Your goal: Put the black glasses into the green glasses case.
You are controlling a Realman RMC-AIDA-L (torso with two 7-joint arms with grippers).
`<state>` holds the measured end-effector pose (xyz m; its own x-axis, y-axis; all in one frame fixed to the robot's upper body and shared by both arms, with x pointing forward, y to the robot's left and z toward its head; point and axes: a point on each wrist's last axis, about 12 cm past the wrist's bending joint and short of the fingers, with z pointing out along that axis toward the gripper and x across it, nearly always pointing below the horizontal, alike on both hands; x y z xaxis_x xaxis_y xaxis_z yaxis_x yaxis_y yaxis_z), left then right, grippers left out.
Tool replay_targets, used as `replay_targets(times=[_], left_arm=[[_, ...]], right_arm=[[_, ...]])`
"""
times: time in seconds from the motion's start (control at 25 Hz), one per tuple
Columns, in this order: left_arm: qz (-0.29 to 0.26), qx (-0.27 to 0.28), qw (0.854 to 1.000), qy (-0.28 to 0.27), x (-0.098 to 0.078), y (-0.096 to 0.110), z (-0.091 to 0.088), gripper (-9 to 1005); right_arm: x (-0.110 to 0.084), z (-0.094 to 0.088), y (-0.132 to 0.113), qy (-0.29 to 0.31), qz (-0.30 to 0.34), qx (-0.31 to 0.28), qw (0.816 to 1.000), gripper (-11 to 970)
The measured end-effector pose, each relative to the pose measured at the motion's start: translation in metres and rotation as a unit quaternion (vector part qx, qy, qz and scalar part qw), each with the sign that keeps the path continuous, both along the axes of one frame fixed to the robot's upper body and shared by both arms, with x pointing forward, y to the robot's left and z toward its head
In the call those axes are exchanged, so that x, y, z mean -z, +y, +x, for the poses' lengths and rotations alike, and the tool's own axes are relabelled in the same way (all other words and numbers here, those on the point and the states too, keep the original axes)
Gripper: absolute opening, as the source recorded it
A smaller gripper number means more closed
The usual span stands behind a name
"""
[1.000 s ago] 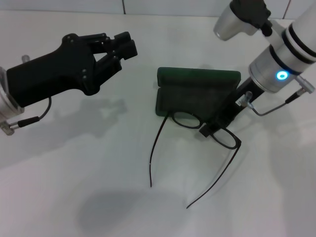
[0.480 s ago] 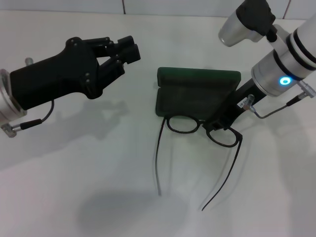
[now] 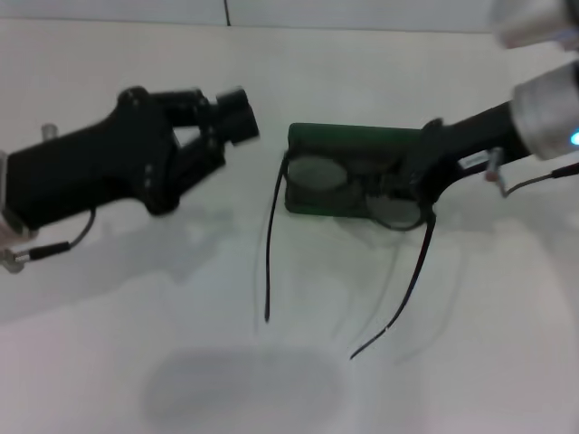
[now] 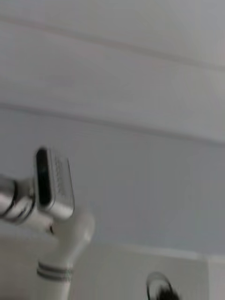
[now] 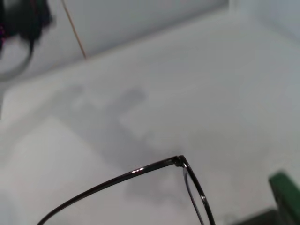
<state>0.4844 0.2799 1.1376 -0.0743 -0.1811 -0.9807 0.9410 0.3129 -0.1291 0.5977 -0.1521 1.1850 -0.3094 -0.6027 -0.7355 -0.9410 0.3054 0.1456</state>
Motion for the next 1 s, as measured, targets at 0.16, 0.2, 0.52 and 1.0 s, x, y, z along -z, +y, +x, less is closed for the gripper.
replay_targets(times=[0.16,0.2,0.52,1.0], left_arm=[[-0.022,0.062,0.997,-0.045,0.002,-0.011,-0.005,150],[-0.027,0.076,0.995,-0.052,0.002,-0.013,-0.006,150],[-0.067,0.129,0.988,-0.043,0.01,-0.042,0.008,33],[-0.068,0.137,0.988,-0.023,0.021,-0.063,0.019,33]], right_arm=[[-0.005,-0.012,-0.024,-0.014,0.085,0.0,0.996,41],[-0.005,-0.014,-0.026,-0.014,0.103,-0.005,0.995,41],[0.0,-0.024,-0.029,0.002,0.215,-0.049,0.975,40],[0.0,-0.025,-0.015,0.012,0.265,-0.093,0.96,38]])
